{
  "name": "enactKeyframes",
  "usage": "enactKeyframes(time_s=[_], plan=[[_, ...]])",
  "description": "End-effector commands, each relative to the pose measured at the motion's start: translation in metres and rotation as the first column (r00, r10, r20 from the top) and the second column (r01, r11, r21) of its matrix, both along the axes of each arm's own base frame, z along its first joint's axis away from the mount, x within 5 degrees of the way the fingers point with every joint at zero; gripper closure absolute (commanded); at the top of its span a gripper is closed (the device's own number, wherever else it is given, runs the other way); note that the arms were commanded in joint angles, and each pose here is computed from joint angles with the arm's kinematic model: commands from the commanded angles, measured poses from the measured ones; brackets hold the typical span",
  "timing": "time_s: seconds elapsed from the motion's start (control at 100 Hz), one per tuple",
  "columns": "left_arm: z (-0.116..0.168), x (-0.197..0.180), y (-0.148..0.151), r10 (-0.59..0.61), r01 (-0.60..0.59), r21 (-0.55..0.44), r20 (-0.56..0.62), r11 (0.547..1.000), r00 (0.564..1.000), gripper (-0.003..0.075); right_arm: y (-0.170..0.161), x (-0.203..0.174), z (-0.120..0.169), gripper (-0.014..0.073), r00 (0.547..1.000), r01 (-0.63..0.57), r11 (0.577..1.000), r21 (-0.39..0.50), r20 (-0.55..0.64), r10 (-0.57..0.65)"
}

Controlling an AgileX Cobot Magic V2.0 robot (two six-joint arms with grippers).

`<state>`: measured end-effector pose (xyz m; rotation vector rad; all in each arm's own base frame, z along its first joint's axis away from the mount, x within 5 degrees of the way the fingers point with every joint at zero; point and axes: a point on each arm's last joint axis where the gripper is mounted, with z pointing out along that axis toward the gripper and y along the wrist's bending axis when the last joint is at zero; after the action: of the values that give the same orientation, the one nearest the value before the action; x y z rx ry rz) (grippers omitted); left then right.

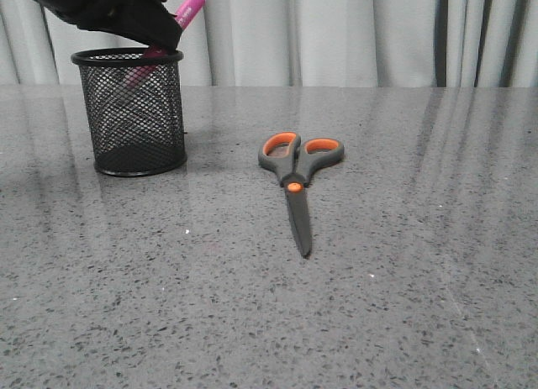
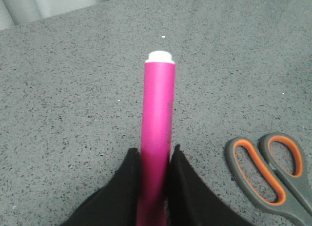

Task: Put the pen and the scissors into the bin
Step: 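Lower the highlighter into the black mesh cup and open the left gripper, then move the right gripper down over the scissors' orange handles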

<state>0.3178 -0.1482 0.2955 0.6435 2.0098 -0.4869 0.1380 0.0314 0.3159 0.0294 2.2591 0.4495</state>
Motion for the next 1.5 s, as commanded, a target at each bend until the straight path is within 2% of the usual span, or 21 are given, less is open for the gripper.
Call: enactKeyframes(time_s=[0.0,0.09,0.16,0.28,0.45,0.53,0.67,0.86,1.16,1.21,1.36,1.49], plan=[[0.023,-0.004,-0.001,0.007,-0.004,-0.034,0.065,0.999,0.998,0.0741,-0.001,0.005,0.014,0.0129,0.997,0.016,1.0,-0.001,0.081,-0.016],[0.022,-0.005,-0.002,-0.005,0.007,-0.028,0.062,1.0,0.998,0.0736,-0.001,0.005,0.014,0.0129,0.997,0.016,1.0,-0.001,0.081,-0.016],[0.022,-0.005,-0.002,-0.012,0.014,-0.029,0.057,0.999,0.998,0.0699,-0.001,0.005,0.014,0.0129,0.997,0.016,1.0,-0.001,0.081,-0.016],[0.022,-0.005,-0.002,-0.01,0.012,-0.035,0.051,0.999,0.999,0.0577,-0.001,0.005,0.014,0.0129,0.997,0.016,1.0,-0.001,0.081,-0.016],[0.027,-0.007,0.0,-0.004,0.007,-0.045,0.062,0.999,0.998,0.0358,-0.001,0.005,0.014,0.0129,0.997,0.016,1.0,-0.001,0.081,-0.016],[0.038,-0.013,0.002,0.008,-0.002,-0.065,0.088,0.998,0.996,0.0308,-0.002,0.005,0.014,0.0129,0.996,0.018,1.0,-0.001,0.085,-0.018],[0.068,-0.028,0.013,0.05,-0.032,-0.098,0.187,0.995,0.981,0.0312,-0.002,0.005,0.014,0.0129,0.996,0.02,1.0,0.0,0.088,-0.02],[0.11,-0.055,0.044,0.124,-0.083,-0.139,0.316,0.987,0.941,0.0313,0.0,0.004,0.014,0.0129,0.997,0.014,1.0,0.023,0.078,-0.016],[0.14,-0.095,0.082,0.109,-0.066,-0.124,0.373,0.99,0.921,0.0321,0.0,0.007,0.018,0.0129,0.992,0.033,0.997,0.066,0.118,-0.04],[0.143,-0.101,0.087,0.11,-0.068,-0.123,0.376,0.99,0.92,0.034,0.001,0.007,0.019,0.0129,0.992,0.032,0.996,0.078,0.117,-0.041],[0.152,-0.113,0.107,0.216,-0.16,-0.173,0.382,0.972,0.898,0.0454,0.002,0.006,0.019,0.0129,0.993,0.025,0.995,0.1,0.111,-0.037],[0.145,-0.122,0.12,0.293,-0.236,-0.193,0.372,0.952,0.881,0.0527,0.008,0.008,0.029,0.013,0.976,-0.044,0.989,0.138,0.216,0.013]])
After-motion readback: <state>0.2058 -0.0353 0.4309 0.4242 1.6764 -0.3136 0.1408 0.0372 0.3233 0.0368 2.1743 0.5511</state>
